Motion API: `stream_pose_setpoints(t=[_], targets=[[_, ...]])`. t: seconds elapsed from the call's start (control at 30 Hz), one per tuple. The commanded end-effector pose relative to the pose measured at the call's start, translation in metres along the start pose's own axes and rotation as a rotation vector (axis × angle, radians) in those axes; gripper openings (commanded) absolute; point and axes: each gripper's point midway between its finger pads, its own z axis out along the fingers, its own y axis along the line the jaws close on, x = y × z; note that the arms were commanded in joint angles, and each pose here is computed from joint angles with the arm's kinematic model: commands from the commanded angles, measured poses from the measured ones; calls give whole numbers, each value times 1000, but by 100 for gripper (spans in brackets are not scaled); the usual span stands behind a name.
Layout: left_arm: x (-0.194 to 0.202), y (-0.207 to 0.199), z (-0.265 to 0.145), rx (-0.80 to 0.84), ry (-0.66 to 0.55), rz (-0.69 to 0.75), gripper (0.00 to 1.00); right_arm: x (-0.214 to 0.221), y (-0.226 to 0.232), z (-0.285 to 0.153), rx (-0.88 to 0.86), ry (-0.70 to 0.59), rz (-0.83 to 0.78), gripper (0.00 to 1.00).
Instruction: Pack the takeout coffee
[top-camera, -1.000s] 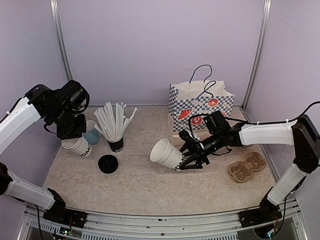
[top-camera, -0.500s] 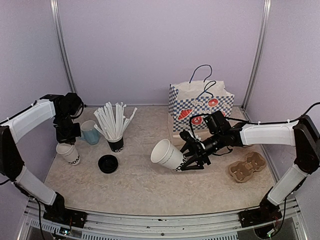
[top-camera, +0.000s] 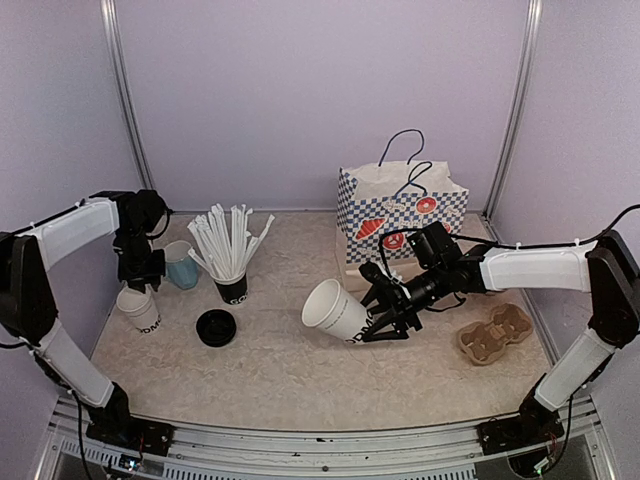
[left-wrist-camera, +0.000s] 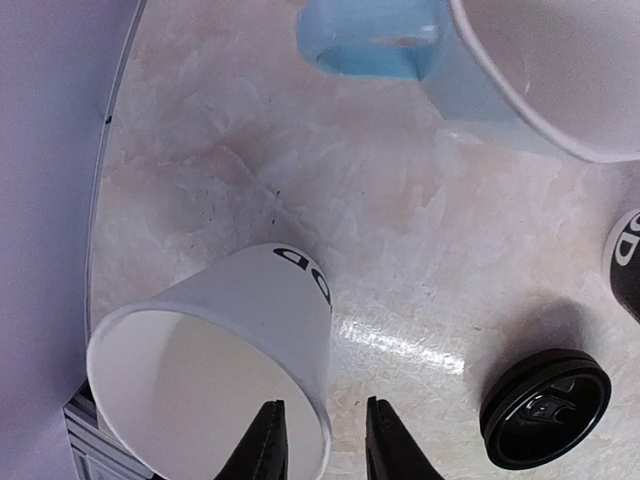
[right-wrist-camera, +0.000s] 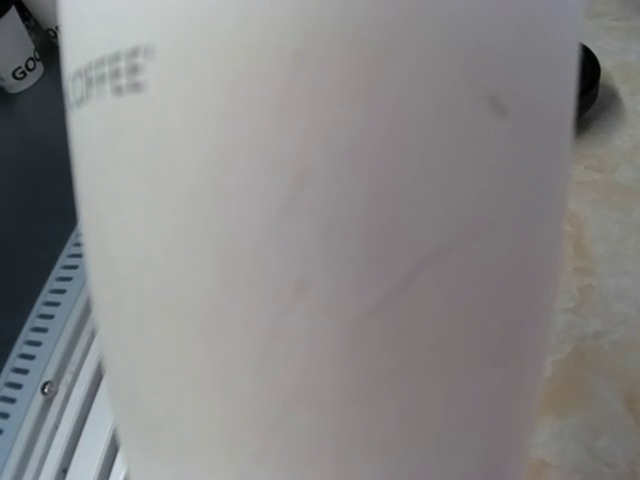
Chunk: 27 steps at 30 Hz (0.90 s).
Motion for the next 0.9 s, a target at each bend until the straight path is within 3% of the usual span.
stream_pose_setpoints(t=[0.0, 0.1, 0.17, 0.27, 0.37, 0.57, 0.87], targets=[[-27, -12, -53, 59, -143, -34, 29, -17, 5, -7, -25, -29, -10, 64], [-54, -50, -131, 219, -389, 23, 29, -28, 8, -10, -41, -44, -1, 64], [-50, -101, -197, 414, -580, 242, 29, -33, 9, -11, -49, -50, 3, 64], [21, -174, -282, 800, -752, 625, 32, -34, 8, -11, -47, -49, 6, 63], [72, -193, -321, 1015, -847, 795, 42, -37, 7, -12, -42, -44, 9, 64], [135, -233, -326, 1173, -816, 981, 43, -47, 8, -17, -37, -49, 5, 64], [198, -288, -284, 1189, -638, 1181, 49, -50, 6, -16, -49, -56, 27, 64]])
